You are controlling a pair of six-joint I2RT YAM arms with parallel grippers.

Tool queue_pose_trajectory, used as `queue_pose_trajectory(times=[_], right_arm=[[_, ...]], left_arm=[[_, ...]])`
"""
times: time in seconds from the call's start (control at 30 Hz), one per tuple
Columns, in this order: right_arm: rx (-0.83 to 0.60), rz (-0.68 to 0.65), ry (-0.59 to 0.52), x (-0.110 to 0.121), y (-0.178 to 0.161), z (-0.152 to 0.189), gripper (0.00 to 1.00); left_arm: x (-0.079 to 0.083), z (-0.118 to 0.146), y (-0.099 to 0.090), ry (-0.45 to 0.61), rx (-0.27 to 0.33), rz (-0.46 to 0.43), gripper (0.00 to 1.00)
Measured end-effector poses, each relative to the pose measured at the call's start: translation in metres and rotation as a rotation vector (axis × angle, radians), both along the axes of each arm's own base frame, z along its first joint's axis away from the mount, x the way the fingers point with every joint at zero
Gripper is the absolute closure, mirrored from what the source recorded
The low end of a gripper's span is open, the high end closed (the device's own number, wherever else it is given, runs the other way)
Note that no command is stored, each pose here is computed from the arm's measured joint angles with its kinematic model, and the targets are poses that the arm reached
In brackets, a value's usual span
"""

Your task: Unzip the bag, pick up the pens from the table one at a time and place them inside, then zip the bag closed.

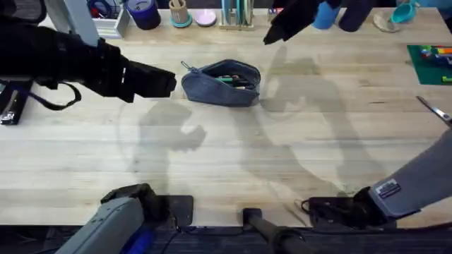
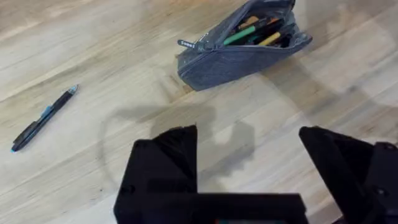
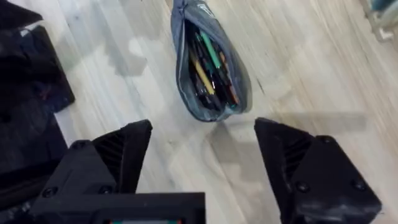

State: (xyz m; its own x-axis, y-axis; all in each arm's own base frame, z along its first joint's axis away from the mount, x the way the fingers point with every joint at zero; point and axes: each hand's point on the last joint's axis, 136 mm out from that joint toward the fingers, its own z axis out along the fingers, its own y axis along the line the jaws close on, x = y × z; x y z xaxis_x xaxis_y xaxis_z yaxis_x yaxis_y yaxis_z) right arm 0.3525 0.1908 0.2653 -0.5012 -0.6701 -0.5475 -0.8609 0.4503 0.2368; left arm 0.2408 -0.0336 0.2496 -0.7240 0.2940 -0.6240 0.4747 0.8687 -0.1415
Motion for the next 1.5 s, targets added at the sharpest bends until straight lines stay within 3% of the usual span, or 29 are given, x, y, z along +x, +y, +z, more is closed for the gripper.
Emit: queue_pose_trajectory(times=[0.3, 0.83, 1.17, 1.3, 1.5], right_arm=[[-0.014, -0.036, 0.008, -0.005, -0.008, -0.003, 0.004], [-0.049, -0.129, -0.11, -0.061, -0.042, -0.008, 0.004], [-0.072, -0.243, -0.141, -0.082, -0.058, 0.0, 0.004], [-0.058, -0.27, -0.166, -0.087, -0.061, 0.01, 0.004], [-0.056, -0.277, -0.163, -0.087, -0.061, 0.011, 0.004]], left_arm=[[0.001, 0.0, 0.0, -0.003, 0.001, 0.0, 0.005], [0.001, 0.0, 0.0, -0.001, -0.002, 0.005, 0.005], [0.001, -0.004, 0.01, 0.049, -0.001, 0.113, 0.005], [0.001, -0.008, 0.019, 0.07, 0.032, 0.171, 0.006], [0.003, -0.012, 0.039, 0.071, 0.131, 0.239, 0.006]])
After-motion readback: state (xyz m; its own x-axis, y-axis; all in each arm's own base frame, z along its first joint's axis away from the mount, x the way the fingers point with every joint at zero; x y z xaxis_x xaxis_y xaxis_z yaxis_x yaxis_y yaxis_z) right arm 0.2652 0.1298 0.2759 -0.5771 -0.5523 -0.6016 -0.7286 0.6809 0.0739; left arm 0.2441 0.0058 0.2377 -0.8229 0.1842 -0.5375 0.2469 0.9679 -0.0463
